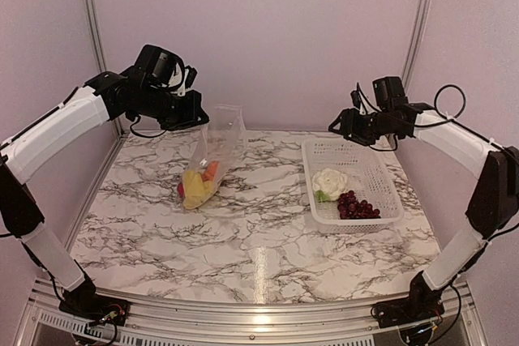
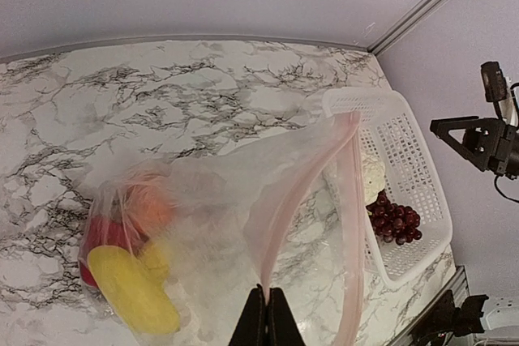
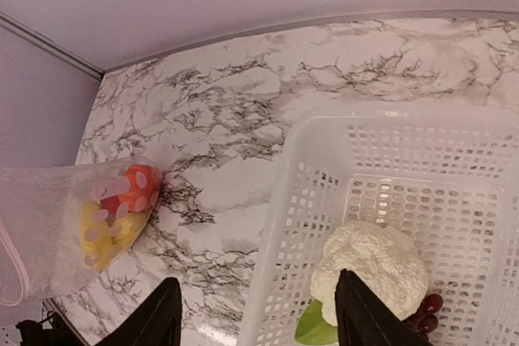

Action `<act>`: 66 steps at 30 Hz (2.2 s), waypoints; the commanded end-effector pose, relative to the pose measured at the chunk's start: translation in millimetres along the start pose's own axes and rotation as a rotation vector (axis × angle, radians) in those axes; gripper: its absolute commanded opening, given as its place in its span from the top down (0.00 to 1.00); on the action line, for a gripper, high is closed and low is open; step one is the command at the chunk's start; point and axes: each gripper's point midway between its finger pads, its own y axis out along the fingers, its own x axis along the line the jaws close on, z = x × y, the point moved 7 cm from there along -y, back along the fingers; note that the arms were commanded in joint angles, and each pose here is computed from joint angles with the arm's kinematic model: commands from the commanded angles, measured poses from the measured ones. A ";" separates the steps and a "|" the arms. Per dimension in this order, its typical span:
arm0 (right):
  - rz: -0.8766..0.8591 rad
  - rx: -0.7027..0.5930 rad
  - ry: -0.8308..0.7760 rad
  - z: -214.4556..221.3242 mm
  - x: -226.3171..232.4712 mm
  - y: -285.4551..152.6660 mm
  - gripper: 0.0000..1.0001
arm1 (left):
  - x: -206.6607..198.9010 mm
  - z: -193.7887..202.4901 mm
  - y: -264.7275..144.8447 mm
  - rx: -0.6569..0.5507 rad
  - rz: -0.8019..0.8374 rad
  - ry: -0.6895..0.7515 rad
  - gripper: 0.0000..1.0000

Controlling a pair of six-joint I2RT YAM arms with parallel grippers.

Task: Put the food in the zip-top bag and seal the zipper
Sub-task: Pick up the fake vegetable from the bin.

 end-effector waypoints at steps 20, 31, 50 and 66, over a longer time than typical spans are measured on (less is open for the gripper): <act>0.168 0.272 0.067 37.3 -82.3 41.6 0.13 | 4.9 7.0 -3.0 0.020 -0.001 -0.006 1.00; 0.096 0.334 0.067 47.8 -97.6 59.4 0.05 | 5.7 6.6 -10.1 0.008 -0.009 0.003 1.00; 0.093 0.423 0.091 83.4 -120.4 85.6 0.06 | 9.3 10.8 -11.9 0.015 -0.027 -0.006 1.00; 0.189 0.376 0.041 71.5 -125.3 78.0 0.06 | 9.9 12.1 -10.0 0.022 -0.028 -0.014 1.00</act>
